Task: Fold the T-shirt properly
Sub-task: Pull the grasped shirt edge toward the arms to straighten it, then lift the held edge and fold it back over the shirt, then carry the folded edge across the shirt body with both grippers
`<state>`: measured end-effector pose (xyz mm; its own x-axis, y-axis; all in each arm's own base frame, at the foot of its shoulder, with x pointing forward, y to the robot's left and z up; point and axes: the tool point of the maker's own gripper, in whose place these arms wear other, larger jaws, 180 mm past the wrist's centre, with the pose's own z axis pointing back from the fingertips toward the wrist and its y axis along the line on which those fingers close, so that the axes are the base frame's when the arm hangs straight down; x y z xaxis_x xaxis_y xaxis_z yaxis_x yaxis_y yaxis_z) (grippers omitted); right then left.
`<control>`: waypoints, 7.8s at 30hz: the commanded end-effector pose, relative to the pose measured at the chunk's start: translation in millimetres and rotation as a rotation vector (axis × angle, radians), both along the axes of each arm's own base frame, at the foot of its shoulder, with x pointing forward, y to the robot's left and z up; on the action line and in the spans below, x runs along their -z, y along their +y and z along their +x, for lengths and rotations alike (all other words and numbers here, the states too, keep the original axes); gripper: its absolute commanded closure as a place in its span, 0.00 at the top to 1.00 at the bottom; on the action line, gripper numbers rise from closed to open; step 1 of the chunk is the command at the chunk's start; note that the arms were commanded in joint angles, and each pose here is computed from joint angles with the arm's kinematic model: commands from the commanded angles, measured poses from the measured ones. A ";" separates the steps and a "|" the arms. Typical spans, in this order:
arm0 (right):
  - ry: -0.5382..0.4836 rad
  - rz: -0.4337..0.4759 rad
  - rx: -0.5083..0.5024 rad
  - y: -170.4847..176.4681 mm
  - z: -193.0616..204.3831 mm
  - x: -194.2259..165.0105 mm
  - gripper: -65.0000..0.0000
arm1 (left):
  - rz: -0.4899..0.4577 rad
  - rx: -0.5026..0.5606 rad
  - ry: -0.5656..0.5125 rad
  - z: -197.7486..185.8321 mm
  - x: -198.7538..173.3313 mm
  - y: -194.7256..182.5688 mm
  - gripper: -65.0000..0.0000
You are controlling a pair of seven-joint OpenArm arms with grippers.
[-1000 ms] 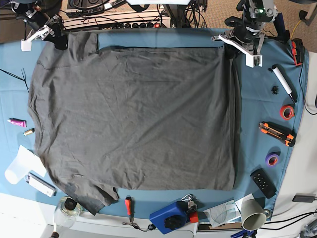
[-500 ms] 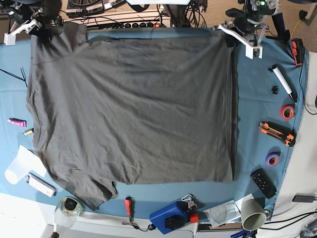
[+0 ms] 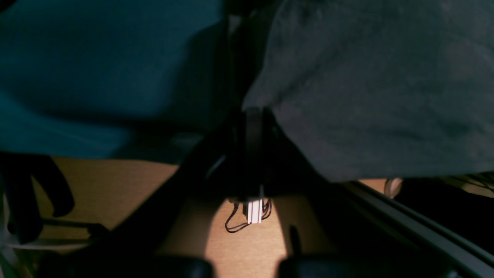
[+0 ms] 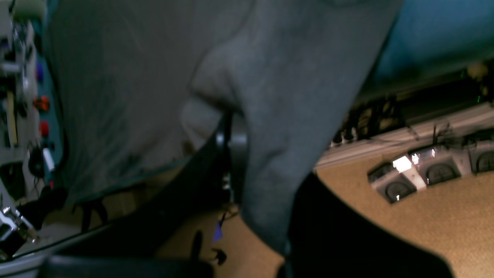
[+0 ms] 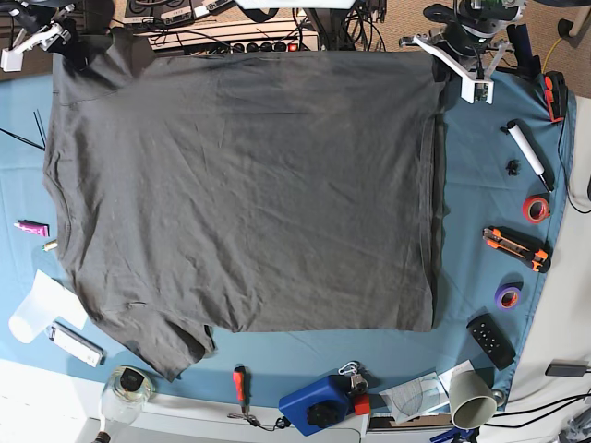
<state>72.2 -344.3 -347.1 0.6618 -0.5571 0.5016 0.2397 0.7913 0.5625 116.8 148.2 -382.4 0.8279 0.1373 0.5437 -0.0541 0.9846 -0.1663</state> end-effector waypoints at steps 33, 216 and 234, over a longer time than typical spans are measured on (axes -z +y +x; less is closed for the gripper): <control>-0.124 -0.212 -0.039 -44.6 58.7 -41.2 0.00 | 0.113 -0.024 -0.193 28.9 -42.8 16.4 0.00; -0.339 -0.486 -0.102 -65.4 282.0 -119.8 0.38 | 0.154 0.081 -0.549 233.3 -84.7 -6.6 0.29; -0.318 -0.505 -0.100 -68.6 280.6 -117.0 0.38 | 0.182 0.079 -0.468 239.3 -52.4 0.0 0.57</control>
<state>345.8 -405.1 -257.3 0.5350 -0.1655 0.8285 0.0417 0.9846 0.1698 347.1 146.9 -346.0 0.5413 -0.0453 0.8396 0.0613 0.9980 0.0143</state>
